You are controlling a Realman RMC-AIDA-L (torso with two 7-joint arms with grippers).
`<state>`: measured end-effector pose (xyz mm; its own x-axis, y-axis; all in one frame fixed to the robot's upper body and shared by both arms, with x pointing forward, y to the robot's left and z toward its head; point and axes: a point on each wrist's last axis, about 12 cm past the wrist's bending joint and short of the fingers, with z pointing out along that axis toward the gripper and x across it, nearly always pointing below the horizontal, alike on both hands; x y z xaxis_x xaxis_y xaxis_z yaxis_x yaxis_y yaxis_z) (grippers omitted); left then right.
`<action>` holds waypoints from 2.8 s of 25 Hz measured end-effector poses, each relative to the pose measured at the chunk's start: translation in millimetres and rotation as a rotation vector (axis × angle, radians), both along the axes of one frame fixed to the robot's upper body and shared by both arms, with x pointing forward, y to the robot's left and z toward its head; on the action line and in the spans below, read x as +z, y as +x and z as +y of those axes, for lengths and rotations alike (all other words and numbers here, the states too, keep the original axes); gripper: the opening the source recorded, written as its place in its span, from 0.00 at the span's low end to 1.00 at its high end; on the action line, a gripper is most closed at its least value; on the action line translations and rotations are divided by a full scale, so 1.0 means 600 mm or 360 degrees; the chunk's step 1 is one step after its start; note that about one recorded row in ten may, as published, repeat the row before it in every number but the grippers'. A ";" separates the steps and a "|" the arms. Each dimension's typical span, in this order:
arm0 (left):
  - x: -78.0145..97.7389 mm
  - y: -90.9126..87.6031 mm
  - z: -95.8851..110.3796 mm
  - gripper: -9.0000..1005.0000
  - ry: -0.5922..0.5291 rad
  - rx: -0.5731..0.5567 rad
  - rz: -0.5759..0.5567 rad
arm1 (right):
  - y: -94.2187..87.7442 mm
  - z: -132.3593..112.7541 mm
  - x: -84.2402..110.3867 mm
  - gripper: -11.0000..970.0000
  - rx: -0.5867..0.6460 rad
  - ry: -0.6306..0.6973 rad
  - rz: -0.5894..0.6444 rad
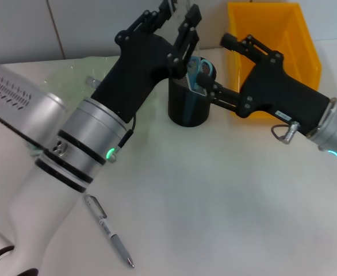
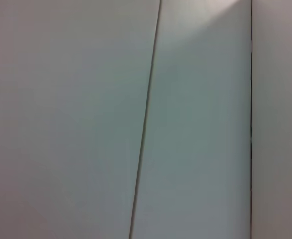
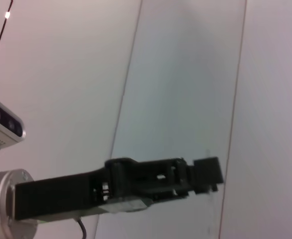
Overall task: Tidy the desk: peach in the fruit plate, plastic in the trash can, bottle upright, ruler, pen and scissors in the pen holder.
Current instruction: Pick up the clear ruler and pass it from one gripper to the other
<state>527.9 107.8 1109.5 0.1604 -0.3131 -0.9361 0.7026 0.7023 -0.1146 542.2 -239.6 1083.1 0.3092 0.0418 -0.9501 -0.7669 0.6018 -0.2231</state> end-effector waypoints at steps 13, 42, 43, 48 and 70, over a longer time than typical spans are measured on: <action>0.000 0.002 -0.002 0.42 0.0023 0.0012 0.0000 | 0.013 0.027 0.004 0.81 -0.0025 0.0028 -0.0051; -0.002 -0.004 -0.008 0.43 0.0056 -0.0009 -0.0024 | 0.017 0.047 0.001 0.38 -0.0069 0.0012 -0.0101; -0.002 -0.004 -0.008 0.43 0.0056 -0.0009 -0.0024 | 0.017 0.047 0.001 0.38 -0.0069 0.0012 -0.0101; -0.003 -0.005 -0.009 0.43 0.0058 -0.0014 -0.0023 | 0.017 0.047 0.001 0.37 -0.0068 0.0000 -0.0113; -0.006 -0.009 -0.011 0.44 0.0068 -0.0029 -0.0018 | 0.021 0.053 -0.001 0.11 -0.0072 0.0001 -0.0073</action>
<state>522.5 101.3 1105.9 0.1654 -0.2761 -0.9468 0.7166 0.6933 -0.0770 555.0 -207.5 1082.2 0.3542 0.0275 -0.9348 -0.7277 0.6359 -0.2570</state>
